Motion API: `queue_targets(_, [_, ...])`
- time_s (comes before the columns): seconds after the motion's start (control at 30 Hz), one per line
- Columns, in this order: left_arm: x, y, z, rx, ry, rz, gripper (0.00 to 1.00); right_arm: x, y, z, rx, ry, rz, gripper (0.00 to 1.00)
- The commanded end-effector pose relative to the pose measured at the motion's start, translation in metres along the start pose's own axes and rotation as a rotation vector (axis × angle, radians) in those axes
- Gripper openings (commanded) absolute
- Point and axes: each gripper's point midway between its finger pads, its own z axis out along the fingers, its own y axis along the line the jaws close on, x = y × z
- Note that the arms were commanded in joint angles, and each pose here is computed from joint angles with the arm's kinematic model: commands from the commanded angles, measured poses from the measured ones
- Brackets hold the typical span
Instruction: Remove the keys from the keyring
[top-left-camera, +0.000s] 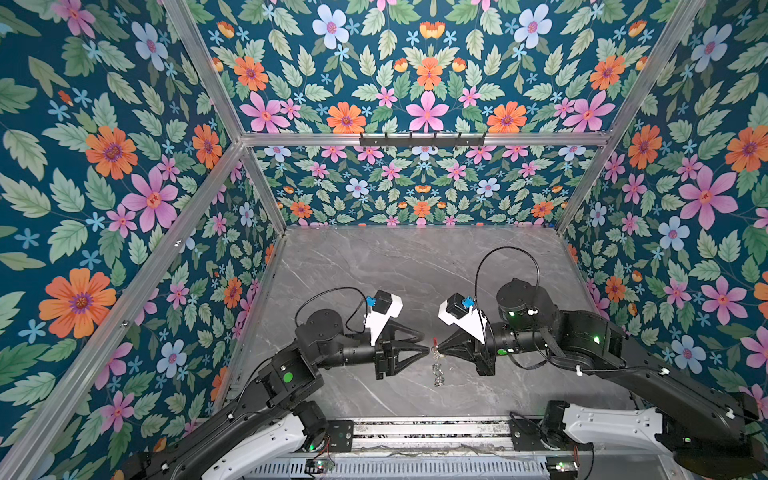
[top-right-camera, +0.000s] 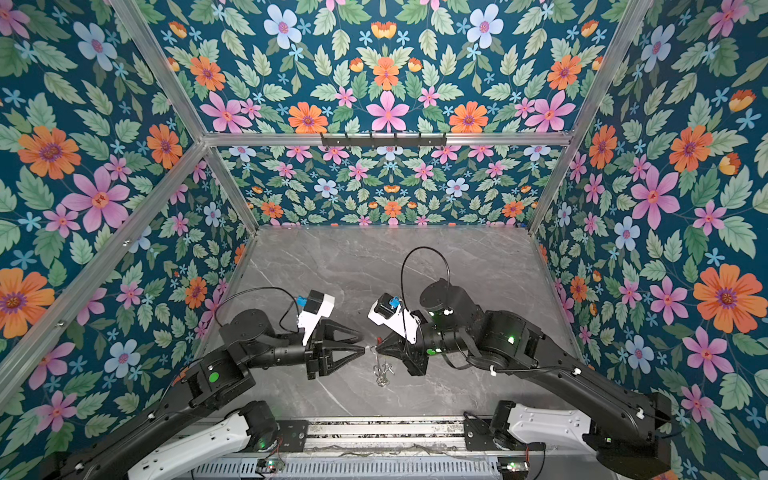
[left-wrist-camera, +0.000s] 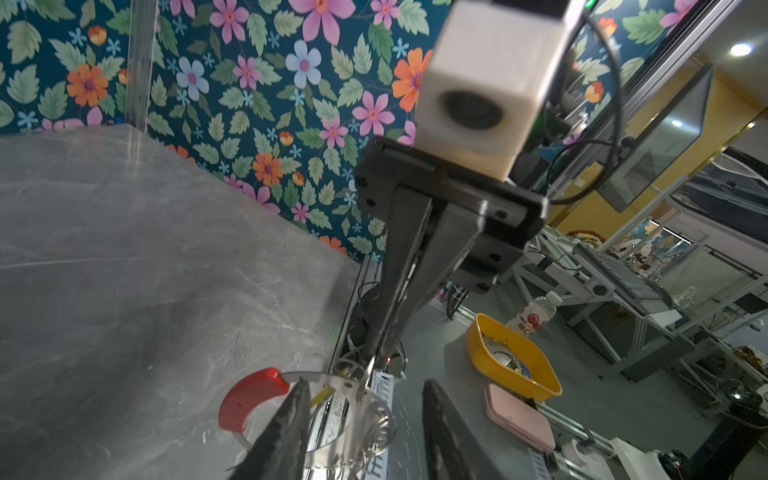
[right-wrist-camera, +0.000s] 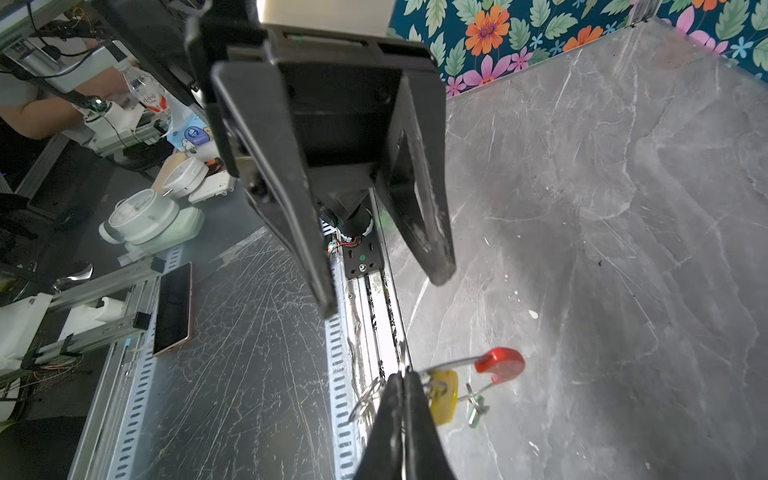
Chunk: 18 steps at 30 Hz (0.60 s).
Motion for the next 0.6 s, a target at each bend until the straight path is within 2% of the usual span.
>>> queue_targets(0.0, [0.0081, -0.0019, 0.003, 0.022, 0.056, 0.004, 0.45, 0.0007, 0.0031, -0.0012, -0.015, 0.013, -0.019, 0.0])
queue_targets(0.13, [0.0073, -0.0047, 0.0064, 0.044, 0.074, 0.013, 0.4, 0.0014, 0.0042, 0.0001, -0.024, 0.028, -0.018, 0.0])
queue_targets(0.3, [0.0076, -0.0067, 0.0099, 0.065, 0.094, 0.017, 0.28, 0.002, 0.0036, 0.0021, -0.026, 0.034, -0.016, 0.0])
queue_targets(0.57, [0.0095, -0.0064, 0.0128, 0.075, 0.107, 0.018, 0.19, -0.001, 0.0028, 0.0027, -0.021, 0.025, -0.019, 0.0])
